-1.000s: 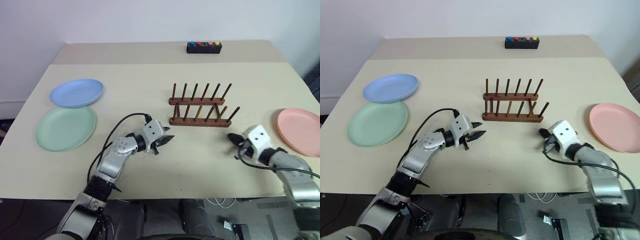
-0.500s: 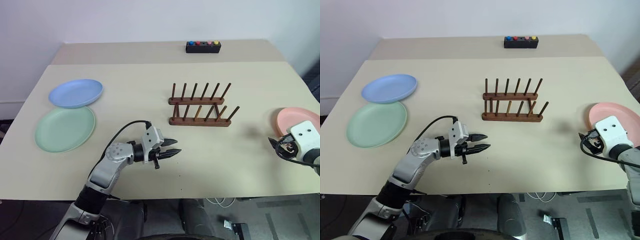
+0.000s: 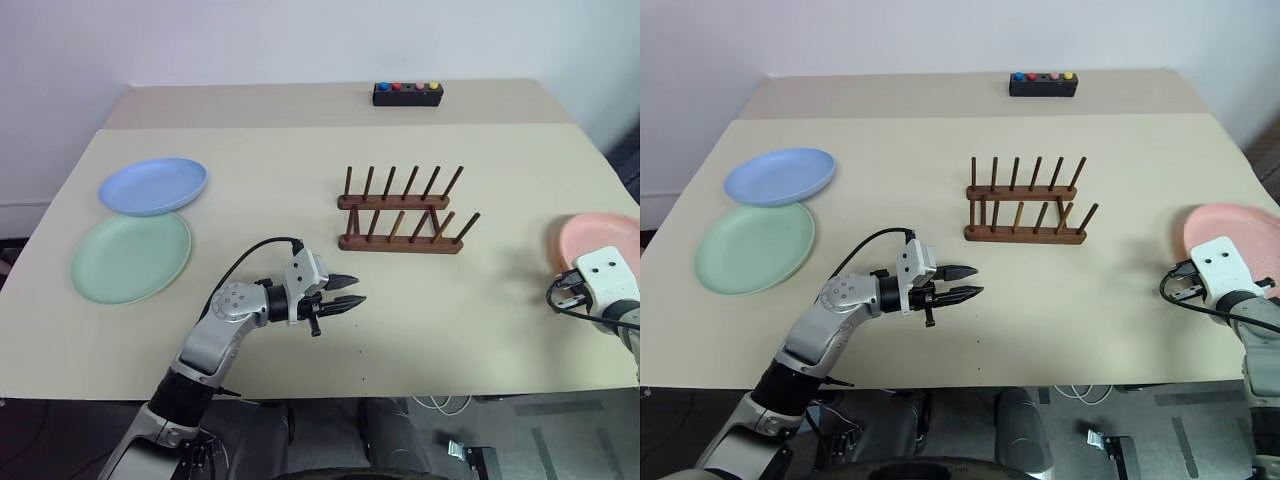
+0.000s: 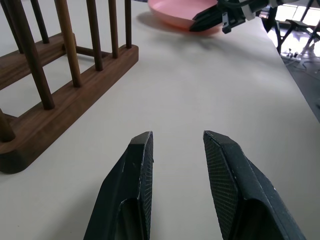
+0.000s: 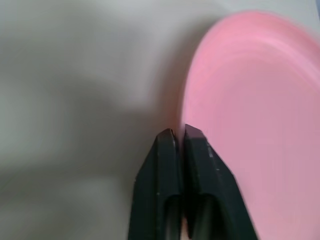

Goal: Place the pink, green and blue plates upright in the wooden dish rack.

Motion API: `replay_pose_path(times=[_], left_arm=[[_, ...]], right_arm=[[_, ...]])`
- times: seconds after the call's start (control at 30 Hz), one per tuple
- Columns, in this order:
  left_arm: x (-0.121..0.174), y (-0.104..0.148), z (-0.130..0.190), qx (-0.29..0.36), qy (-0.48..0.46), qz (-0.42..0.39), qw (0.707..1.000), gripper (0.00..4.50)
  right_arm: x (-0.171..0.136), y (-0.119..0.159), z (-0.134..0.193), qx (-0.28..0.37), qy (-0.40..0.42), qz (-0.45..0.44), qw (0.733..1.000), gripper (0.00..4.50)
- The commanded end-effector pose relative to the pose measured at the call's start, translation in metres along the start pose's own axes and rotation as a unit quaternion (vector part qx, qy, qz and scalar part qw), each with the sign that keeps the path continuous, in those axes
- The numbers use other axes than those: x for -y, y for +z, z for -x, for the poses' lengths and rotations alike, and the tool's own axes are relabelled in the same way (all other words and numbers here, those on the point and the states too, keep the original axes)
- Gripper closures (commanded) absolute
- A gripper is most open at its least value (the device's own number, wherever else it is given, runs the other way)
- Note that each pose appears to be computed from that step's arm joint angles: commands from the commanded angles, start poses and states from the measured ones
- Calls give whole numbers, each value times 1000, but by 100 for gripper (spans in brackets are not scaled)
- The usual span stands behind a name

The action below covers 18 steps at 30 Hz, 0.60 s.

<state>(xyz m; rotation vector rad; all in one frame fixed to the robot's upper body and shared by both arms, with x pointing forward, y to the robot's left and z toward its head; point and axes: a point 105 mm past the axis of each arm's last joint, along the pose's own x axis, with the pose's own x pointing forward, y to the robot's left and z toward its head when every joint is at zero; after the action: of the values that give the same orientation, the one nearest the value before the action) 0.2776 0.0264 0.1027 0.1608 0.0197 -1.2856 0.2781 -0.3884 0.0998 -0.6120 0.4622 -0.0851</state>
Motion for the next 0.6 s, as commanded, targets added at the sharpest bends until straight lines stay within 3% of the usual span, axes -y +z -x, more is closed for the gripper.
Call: replay_pose_path(times=[0.03, 0.17, 0.3, 0.43, 0.6], left_arm=[[3, 7, -3, 13, -6, -10, 1000, 291], [3, 7, -4, 14, -6, -9, 1000, 291], [2, 8, -6, 16, -5, -8, 1000, 291], [2, 9, -8, 19, -3, -7, 1000, 291], [1, 9, -8, 22, 1, -7, 1000, 291]], right_arm=[[8, 15, 4, 25, -33, 55, 998, 443], [4, 40, 6, 79, -47, 162, 982, 443], [10, 73, 10, 150, -114, 289, 938, 443], [21, 112, 16, 232, -185, 285, 912, 443], [25, 157, 31, 328, -194, 236, 894, 443]])
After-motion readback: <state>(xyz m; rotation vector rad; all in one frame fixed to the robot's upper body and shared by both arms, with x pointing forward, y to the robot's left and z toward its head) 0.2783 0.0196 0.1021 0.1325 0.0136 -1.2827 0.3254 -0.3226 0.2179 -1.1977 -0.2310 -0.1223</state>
